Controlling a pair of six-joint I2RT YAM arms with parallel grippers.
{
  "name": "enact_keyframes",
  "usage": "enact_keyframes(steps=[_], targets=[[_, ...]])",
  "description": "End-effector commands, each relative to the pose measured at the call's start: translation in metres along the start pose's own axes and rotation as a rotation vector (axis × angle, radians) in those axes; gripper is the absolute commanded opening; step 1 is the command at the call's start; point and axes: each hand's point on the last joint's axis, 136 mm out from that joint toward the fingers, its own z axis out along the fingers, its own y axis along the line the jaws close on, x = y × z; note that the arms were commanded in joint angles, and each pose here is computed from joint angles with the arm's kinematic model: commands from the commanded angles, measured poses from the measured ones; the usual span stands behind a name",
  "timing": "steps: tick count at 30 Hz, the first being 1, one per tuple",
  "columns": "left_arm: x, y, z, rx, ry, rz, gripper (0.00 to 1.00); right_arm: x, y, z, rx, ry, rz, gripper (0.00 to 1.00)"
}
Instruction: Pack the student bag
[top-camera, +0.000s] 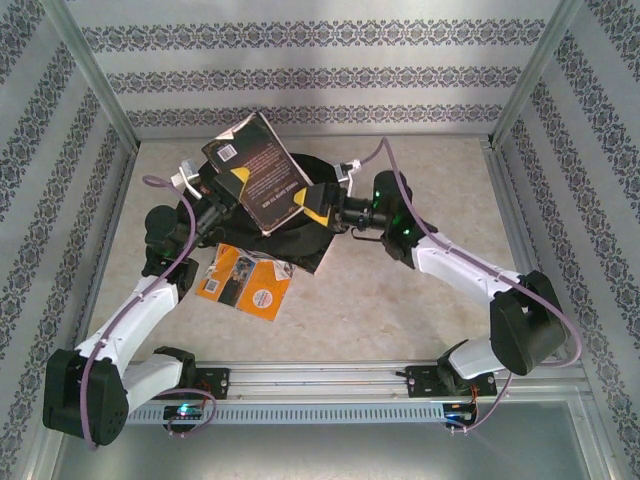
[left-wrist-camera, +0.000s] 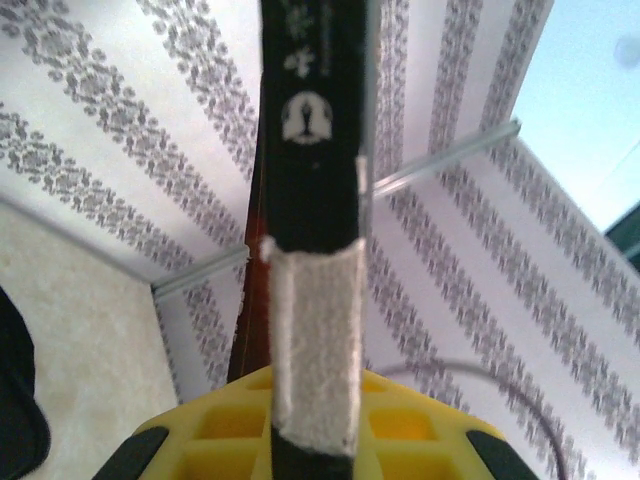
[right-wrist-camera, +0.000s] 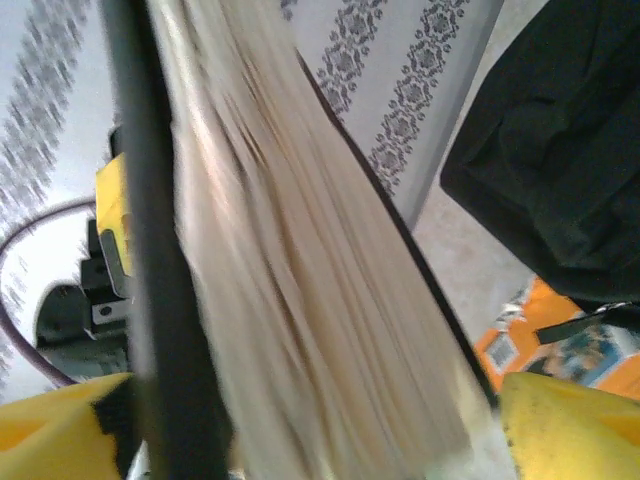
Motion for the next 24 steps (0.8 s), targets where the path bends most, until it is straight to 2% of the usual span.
enact_keyframes(steps=[1,6,11,14,18,20,24], targets=[[-0.037,-0.058,0.001,0.171,-0.185,-0.025,0.00,-0.021,0.040,-0.005,-0.186,-0.213,0.037,0.98],[-0.038,-0.064,0.007,0.167,-0.203,-0.040,0.00,-0.015,0.083,0.010,-0.328,-0.230,-0.015,0.98],[-0.034,-0.059,0.007,0.155,-0.201,-0.071,0.00,-0.035,0.093,0.010,-0.362,-0.340,-0.044,0.96],[-0.032,-0.054,0.005,0.132,-0.205,-0.074,0.00,-0.045,0.102,0.013,-0.399,-0.380,-0.057,0.88],[-0.030,-0.051,0.004,0.111,-0.205,-0.063,0.00,-0.047,0.108,0.022,-0.437,-0.392,-0.059,0.67],[-0.029,-0.050,0.005,0.104,-0.204,-0.059,0.00,-0.043,0.106,0.030,-0.426,-0.367,-0.053,0.61],[-0.025,-0.047,0.007,0.092,-0.195,-0.048,0.00,-0.038,0.101,0.039,-0.389,-0.351,-0.066,0.57]])
